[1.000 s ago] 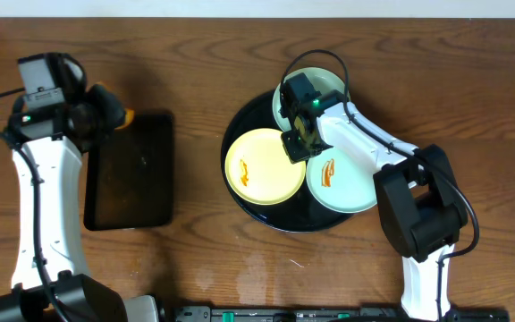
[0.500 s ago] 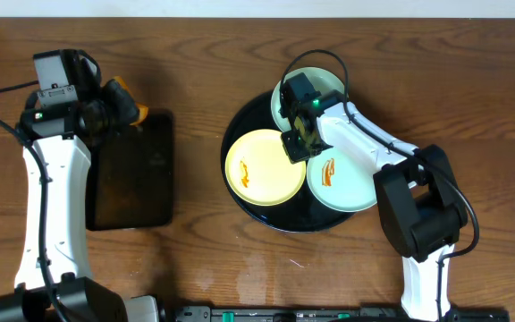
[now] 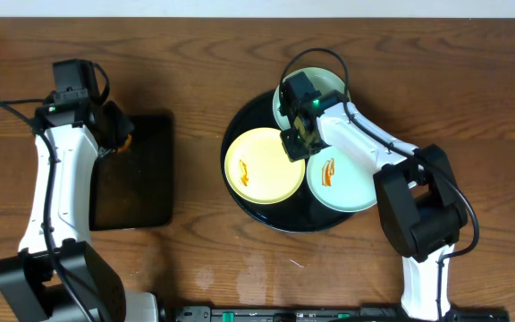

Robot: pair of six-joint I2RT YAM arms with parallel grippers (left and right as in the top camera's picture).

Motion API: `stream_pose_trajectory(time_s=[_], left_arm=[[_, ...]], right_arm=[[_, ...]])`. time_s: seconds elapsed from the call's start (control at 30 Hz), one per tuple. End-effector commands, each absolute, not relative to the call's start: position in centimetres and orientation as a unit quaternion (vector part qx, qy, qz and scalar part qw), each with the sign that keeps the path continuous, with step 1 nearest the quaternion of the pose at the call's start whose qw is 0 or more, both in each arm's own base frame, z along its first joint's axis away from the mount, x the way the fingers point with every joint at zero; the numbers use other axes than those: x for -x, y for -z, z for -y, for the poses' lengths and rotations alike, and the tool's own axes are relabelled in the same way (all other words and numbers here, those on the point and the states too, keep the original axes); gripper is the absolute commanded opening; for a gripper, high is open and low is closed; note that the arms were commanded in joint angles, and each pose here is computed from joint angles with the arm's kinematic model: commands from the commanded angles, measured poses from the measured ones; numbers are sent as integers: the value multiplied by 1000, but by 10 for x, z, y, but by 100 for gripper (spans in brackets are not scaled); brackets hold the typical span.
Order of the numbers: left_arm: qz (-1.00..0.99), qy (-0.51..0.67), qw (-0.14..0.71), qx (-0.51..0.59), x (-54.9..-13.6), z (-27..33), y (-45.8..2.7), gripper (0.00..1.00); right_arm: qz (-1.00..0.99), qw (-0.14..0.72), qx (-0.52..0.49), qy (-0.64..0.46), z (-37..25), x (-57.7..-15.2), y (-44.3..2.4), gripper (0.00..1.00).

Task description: Clean dirty plates on tray and stack at the side

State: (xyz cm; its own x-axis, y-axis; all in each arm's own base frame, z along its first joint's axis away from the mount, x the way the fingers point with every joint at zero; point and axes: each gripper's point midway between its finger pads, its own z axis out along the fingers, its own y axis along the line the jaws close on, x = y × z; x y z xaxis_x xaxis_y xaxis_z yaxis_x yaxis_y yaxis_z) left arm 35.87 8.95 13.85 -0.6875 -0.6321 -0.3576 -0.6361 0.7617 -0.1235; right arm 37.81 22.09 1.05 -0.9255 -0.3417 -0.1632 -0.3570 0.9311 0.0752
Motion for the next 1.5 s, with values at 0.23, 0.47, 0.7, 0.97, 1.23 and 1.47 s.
stream_pose_trajectory(time_s=[0.23,0.47,0.7,0.97,1.23,1.47], left_arm=[[-896,0,318,310,-359,-93,-239,7],[-932,59,161,318,-356,-67,-132,7],[-910,92,281,292,-374,-59,-252,8],[-898,143,329,255,-382,-14,-289,8],[-949,187,167,194,-388,83,-181,7],[-966,205,81,137,-399,151,-104,7]], right_arm=[[-981,66,175,-57,-225,-375,-7,1],[-981,68,175,-54,-224,-375,-7,1],[-981,69,173,-55,-225,-376,-8,1],[-981,76,167,-71,-232,-381,-14,1],[-980,99,155,-80,-239,-395,-28,1],[-984,112,106,-91,-240,-406,-37,1]])
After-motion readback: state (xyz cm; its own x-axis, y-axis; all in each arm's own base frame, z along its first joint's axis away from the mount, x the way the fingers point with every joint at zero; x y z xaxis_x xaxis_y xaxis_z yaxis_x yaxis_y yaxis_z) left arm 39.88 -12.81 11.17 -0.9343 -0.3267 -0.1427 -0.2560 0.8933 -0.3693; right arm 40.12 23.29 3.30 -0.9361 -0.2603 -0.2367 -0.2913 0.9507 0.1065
